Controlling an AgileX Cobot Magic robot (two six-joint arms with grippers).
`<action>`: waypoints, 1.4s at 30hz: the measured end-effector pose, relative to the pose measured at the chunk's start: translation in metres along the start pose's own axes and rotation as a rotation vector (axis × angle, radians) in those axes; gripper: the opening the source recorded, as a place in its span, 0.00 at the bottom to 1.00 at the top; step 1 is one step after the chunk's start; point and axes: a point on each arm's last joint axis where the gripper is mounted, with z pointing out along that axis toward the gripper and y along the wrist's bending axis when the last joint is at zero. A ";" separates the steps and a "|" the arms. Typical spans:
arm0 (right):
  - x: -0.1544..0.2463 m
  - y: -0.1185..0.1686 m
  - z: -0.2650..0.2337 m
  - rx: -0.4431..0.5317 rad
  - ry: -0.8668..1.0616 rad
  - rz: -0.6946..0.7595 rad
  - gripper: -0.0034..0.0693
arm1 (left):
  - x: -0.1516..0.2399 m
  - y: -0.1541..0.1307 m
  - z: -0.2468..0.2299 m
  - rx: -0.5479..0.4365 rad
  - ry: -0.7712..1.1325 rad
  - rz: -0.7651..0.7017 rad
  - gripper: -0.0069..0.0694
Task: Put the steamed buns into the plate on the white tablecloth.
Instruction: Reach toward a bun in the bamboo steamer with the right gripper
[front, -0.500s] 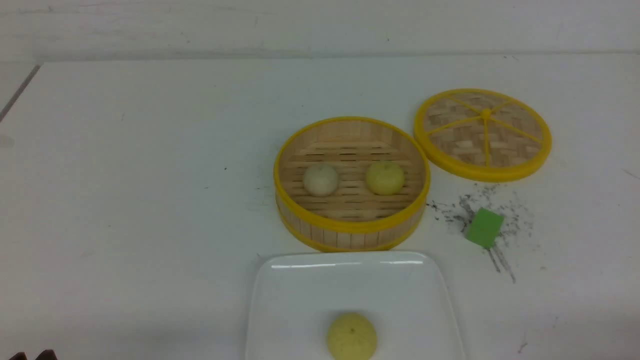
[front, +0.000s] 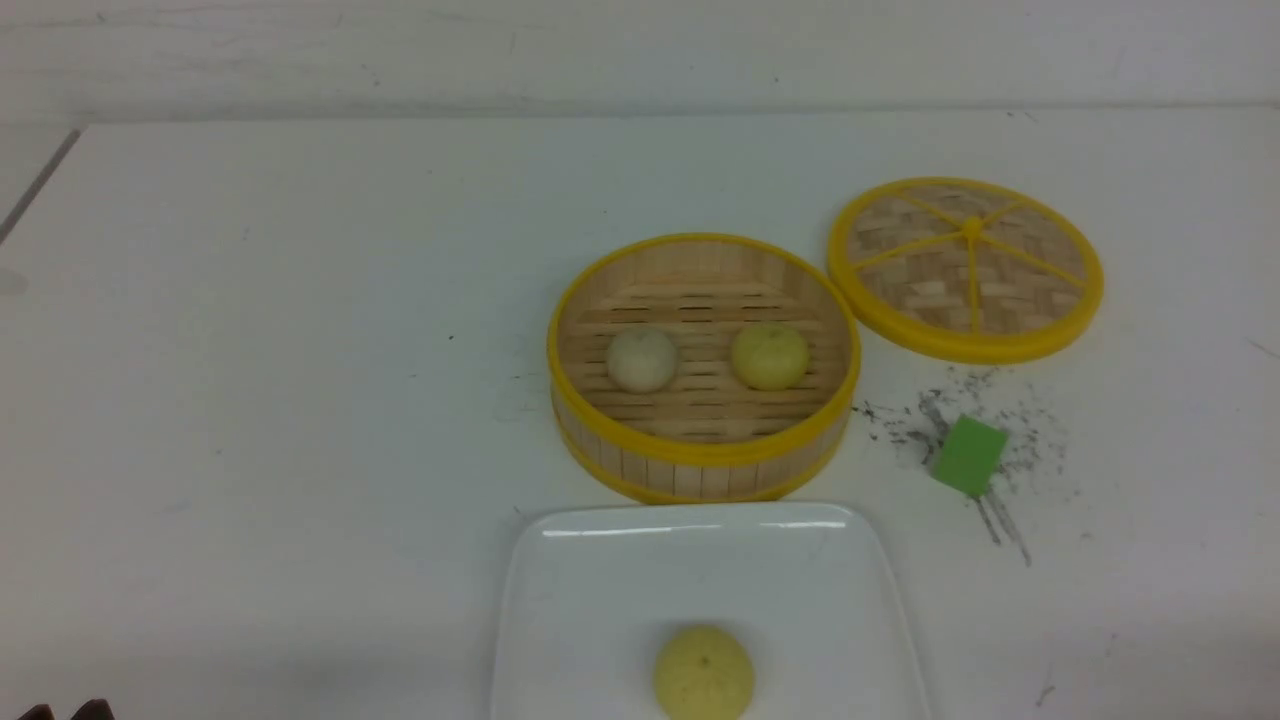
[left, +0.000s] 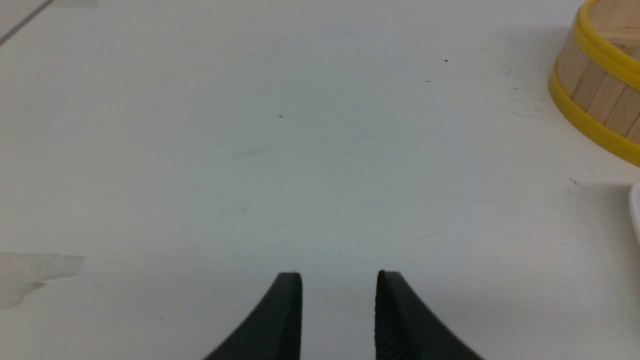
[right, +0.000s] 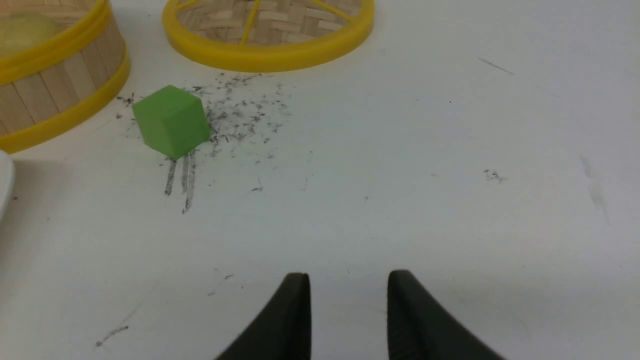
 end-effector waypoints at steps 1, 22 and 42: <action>0.000 0.000 0.000 0.000 0.000 0.000 0.38 | 0.000 0.000 0.000 0.000 0.000 0.000 0.41; 0.000 0.000 0.000 0.000 -0.001 0.000 0.38 | 0.000 0.000 0.000 0.000 0.000 0.001 0.41; -0.024 0.021 -0.009 -0.291 -0.021 1.073 0.35 | -0.010 -0.020 -0.004 0.229 0.063 -1.150 0.41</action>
